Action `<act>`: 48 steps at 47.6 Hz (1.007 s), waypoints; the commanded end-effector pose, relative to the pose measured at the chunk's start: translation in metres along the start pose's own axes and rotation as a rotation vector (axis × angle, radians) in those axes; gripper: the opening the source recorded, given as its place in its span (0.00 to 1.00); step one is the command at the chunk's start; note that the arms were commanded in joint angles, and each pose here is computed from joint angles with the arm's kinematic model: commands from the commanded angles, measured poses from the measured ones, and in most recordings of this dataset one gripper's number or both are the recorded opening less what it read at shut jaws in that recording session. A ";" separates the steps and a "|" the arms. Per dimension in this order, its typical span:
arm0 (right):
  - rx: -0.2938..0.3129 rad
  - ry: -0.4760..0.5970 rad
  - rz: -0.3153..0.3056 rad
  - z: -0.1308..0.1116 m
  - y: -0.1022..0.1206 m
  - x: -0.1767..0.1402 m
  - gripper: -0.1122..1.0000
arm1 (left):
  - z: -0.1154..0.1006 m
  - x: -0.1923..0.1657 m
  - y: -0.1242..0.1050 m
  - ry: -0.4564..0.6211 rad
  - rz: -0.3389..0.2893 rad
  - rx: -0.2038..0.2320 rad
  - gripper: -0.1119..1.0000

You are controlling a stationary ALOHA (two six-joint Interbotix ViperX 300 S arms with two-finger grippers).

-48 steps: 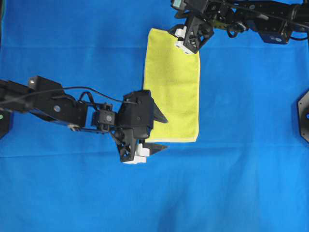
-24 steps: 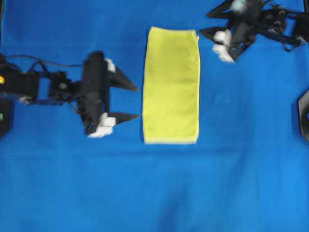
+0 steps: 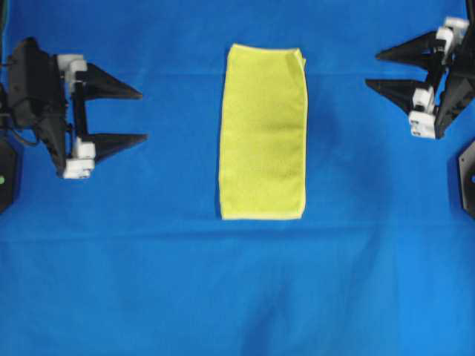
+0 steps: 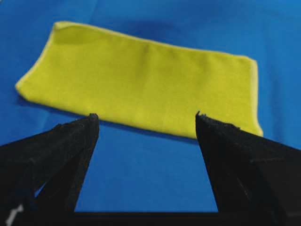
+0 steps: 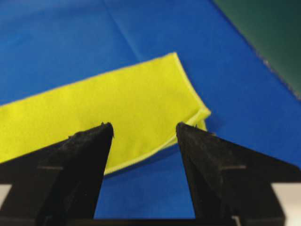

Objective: Fold the yellow towel.
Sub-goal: 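Retract both grippers away from the towel strip, then grasp the strip's far corners with both grippers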

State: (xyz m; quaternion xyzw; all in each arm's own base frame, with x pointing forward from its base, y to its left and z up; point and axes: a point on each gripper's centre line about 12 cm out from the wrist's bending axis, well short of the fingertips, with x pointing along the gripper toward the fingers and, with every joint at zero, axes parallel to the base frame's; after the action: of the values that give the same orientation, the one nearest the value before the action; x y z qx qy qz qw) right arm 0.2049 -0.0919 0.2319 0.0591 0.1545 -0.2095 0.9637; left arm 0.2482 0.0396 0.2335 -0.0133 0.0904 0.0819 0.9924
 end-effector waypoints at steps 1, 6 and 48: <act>0.004 -0.015 0.004 0.005 0.001 0.001 0.64 | 0.008 -0.002 0.001 -0.034 0.005 0.000 0.81; 0.004 -0.009 0.002 0.003 0.001 0.003 0.64 | 0.007 -0.002 0.001 -0.029 0.005 0.002 0.81; -0.034 0.293 -0.108 -0.002 -0.041 0.130 0.64 | -0.023 0.126 0.094 0.135 0.244 -0.031 0.80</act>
State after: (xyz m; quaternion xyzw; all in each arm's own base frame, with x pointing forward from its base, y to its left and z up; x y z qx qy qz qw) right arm 0.2853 -0.1689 0.1824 0.0688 0.3019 -0.2461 0.9185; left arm 0.3375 0.1359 0.1858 -0.0238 0.1642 0.1905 0.9676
